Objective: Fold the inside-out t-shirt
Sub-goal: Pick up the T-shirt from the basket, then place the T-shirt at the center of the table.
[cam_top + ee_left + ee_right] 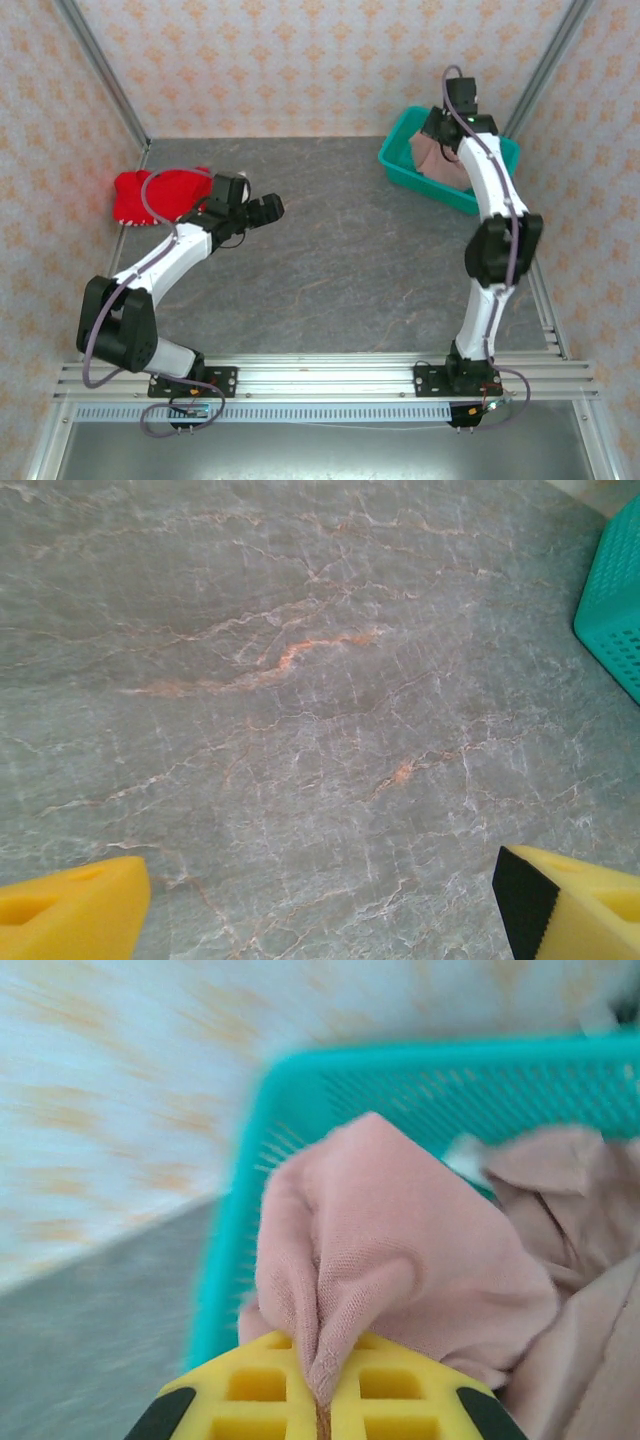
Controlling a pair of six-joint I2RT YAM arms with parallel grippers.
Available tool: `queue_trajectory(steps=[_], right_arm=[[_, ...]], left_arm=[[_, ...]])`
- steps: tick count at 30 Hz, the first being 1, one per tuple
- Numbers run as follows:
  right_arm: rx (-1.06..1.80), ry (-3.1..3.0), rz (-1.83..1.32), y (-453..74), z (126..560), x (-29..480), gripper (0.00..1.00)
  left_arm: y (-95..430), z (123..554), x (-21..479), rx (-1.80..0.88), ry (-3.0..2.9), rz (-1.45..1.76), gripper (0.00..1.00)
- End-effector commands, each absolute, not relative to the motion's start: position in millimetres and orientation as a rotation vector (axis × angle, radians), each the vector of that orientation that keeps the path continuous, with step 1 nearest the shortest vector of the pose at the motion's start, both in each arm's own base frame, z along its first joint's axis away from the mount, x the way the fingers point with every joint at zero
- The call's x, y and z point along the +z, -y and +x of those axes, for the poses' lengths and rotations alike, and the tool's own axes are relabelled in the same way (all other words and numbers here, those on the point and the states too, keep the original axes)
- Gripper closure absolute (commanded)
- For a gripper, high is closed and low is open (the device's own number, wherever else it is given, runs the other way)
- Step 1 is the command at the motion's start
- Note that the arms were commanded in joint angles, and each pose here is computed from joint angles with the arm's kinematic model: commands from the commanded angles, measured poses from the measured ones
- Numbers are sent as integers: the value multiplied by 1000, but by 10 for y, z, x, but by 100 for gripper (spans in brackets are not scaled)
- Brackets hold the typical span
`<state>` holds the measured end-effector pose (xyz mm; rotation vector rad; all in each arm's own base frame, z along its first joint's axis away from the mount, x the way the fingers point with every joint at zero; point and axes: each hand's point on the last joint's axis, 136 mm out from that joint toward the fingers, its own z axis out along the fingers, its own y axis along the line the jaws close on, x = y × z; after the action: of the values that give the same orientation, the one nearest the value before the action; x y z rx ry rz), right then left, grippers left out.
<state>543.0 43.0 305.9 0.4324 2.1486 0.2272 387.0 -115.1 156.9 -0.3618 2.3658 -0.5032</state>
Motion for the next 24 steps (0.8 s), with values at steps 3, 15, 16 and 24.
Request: queue_trajectory(steps=[3, 15, 16, 24], right_arm=[[483, -1842, 119, -1493, 4751, 4386, 100], [851, -1958, -246, -3167, 4342, 4046, 100], [866, -1998, -271, -3295, 4350, 3928, 100], [887, -2238, -315, -3500, 4443, 3206, 52]], left_arm=[[893, 3708, 1647, -344, -2324, -393, 9], [510, 3437, 1913, -233, -2152, -532, 9], [518, 3428, 1930, -243, -2147, -528, 9], [888, 3522, 2012, -511, -2065, -410, 6]])
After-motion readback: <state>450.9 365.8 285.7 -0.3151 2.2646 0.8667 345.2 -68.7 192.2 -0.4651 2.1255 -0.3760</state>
